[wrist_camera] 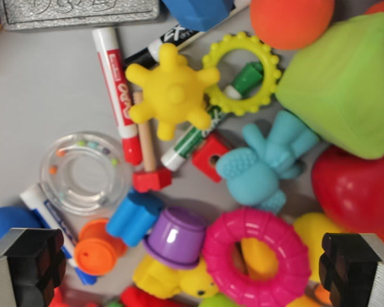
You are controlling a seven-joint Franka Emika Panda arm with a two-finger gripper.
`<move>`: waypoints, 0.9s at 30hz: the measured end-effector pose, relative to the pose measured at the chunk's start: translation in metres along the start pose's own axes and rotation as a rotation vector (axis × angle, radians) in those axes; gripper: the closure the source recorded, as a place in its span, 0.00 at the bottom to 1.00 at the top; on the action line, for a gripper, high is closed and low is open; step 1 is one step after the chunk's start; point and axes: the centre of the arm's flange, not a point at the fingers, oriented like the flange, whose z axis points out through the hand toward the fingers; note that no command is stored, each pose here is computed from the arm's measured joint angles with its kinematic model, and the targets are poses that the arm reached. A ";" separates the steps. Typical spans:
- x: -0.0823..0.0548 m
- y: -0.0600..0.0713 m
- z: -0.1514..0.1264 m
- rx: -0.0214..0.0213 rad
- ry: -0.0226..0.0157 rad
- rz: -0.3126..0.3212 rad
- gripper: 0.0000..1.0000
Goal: Pick an object from the bin
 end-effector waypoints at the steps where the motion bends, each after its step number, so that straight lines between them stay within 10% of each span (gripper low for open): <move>1: 0.000 -0.001 0.004 -0.0003 0.0007 -0.010 0.00; 27: -0.002 -0.037 0.104 0.0007 0.0193 -0.284 0.00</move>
